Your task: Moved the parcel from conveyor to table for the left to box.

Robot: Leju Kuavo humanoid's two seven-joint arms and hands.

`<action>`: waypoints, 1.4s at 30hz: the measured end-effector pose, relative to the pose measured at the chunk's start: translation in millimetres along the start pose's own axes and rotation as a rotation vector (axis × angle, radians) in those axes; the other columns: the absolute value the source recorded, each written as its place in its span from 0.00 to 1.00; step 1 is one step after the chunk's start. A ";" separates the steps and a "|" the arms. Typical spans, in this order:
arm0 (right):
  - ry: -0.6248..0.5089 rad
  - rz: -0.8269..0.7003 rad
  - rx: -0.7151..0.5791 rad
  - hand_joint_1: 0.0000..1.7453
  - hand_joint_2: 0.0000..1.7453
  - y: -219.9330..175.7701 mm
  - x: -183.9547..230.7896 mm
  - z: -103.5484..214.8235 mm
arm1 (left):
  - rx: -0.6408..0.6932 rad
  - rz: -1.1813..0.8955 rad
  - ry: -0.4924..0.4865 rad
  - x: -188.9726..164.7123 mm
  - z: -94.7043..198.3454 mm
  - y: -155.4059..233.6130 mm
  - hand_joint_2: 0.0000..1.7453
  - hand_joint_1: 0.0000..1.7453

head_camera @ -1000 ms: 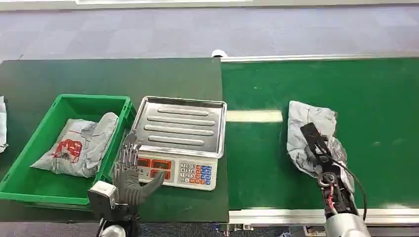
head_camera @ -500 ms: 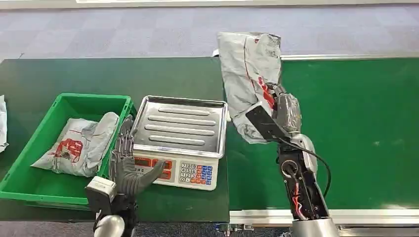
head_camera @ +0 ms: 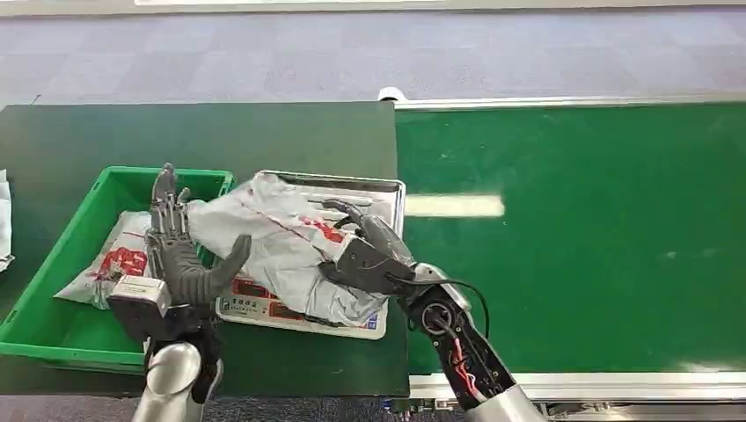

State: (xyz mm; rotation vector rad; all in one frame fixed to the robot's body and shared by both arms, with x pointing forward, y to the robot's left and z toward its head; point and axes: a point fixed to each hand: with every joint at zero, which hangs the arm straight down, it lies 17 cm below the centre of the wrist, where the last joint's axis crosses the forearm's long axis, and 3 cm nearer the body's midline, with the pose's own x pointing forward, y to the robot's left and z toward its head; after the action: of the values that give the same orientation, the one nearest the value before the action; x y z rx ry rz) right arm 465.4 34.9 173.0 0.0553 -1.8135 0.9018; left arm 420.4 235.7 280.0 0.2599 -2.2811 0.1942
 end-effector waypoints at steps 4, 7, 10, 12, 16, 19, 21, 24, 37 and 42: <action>0.027 -0.007 0.005 0.00 1.00 5.1 -9.9 1.9 | 0.039 -0.019 -0.013 3.8 -4.3 16.0 1.00 0.00; 0.035 0.041 -0.035 0.00 1.00 -1.4 -14.0 1.5 | 0.057 -0.031 -0.018 5.8 -4.8 23.7 1.00 0.00; 0.030 0.083 -0.108 0.00 1.00 -15.3 -12.8 1.5 | 0.078 -0.046 -0.018 7.6 -0.3 33.0 1.00 0.00; 0.018 0.091 -0.148 0.00 1.00 -22.6 -6.6 2.9 | 0.086 -0.055 -0.021 10.2 3.8 38.1 1.00 0.00; 0.006 0.092 -0.167 0.00 1.00 -26.6 0.6 4.2 | 0.092 -0.061 -0.027 13.9 6.7 42.2 1.00 0.00; 0.000 0.092 -0.173 0.00 1.00 -28.1 3.6 4.9 | 0.097 -0.065 -0.030 15.2 7.4 44.6 1.00 0.00; -0.003 0.091 -0.176 0.00 1.00 -28.8 5.1 4.8 | 0.098 -0.066 -0.031 15.8 7.7 45.2 1.00 0.00; -0.005 0.090 -0.179 0.00 1.00 -29.3 6.3 5.2 | 0.100 -0.066 -0.033 16.8 7.7 45.7 1.00 0.00; -0.123 0.016 -0.373 0.00 1.00 -69.1 31.9 18.9 | 0.056 -0.080 -0.035 17.5 10.7 37.1 1.00 0.00; -0.304 -0.118 -0.674 0.00 1.00 -134.7 67.5 62.4 | -0.161 -0.120 0.053 0.5 15.8 -15.2 1.00 0.00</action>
State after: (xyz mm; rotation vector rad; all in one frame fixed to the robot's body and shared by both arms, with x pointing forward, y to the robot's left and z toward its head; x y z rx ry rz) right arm 445.4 -73.9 292.8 -0.1326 -2.2885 0.1705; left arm 412.5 217.4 270.9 0.3034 -2.2066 -0.0441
